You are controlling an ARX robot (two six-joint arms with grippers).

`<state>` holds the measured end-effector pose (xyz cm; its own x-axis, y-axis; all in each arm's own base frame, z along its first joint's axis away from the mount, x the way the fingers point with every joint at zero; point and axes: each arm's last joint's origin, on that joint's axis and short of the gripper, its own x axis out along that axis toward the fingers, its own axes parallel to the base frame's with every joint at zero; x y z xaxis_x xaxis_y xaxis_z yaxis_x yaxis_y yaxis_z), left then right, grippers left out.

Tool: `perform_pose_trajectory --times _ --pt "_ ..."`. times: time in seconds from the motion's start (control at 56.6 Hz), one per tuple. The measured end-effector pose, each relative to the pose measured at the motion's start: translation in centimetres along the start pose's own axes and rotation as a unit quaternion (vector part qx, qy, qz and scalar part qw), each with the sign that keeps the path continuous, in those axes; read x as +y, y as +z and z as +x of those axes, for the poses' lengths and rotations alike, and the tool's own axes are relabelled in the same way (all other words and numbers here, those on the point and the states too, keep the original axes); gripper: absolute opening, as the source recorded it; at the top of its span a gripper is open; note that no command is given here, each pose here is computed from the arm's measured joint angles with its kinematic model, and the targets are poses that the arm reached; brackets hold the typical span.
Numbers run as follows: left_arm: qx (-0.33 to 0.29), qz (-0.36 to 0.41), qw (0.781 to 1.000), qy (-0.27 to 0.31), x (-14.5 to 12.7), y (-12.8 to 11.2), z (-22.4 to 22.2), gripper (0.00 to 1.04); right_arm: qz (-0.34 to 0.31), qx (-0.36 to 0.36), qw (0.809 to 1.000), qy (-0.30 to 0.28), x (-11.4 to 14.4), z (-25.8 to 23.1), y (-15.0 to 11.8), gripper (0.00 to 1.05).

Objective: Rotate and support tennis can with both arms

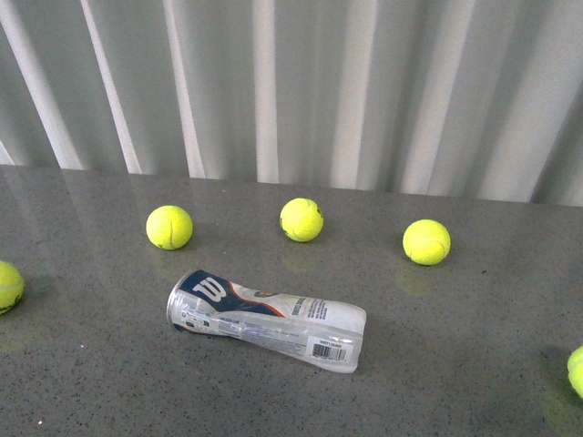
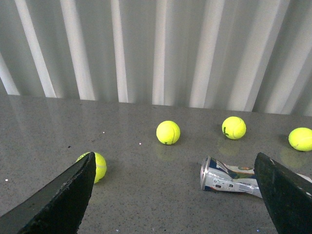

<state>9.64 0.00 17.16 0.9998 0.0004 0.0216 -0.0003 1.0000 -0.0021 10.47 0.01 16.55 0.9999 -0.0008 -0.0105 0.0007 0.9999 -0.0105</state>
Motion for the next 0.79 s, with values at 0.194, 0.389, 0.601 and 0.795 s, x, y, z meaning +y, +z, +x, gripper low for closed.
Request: perform_pose_trajectory --times 0.194,0.389,0.601,0.795 --pt "0.000 0.000 1.000 0.000 0.0 0.0 0.0 0.98 0.000 -0.006 1.000 0.000 0.0 -0.7 -0.1 0.03" --pt "0.000 0.000 1.000 0.000 0.0 0.0 0.0 0.98 0.000 -0.005 1.000 0.000 0.0 -0.7 -0.1 0.13" --pt "0.000 0.000 1.000 0.000 0.0 0.0 0.0 0.98 0.000 -0.005 1.000 0.000 0.0 -0.7 -0.1 0.48" --pt "0.194 -0.063 0.979 -0.014 -0.7 1.2 1.1 0.98 0.000 -0.006 1.000 0.000 0.0 -0.7 -0.1 0.91"
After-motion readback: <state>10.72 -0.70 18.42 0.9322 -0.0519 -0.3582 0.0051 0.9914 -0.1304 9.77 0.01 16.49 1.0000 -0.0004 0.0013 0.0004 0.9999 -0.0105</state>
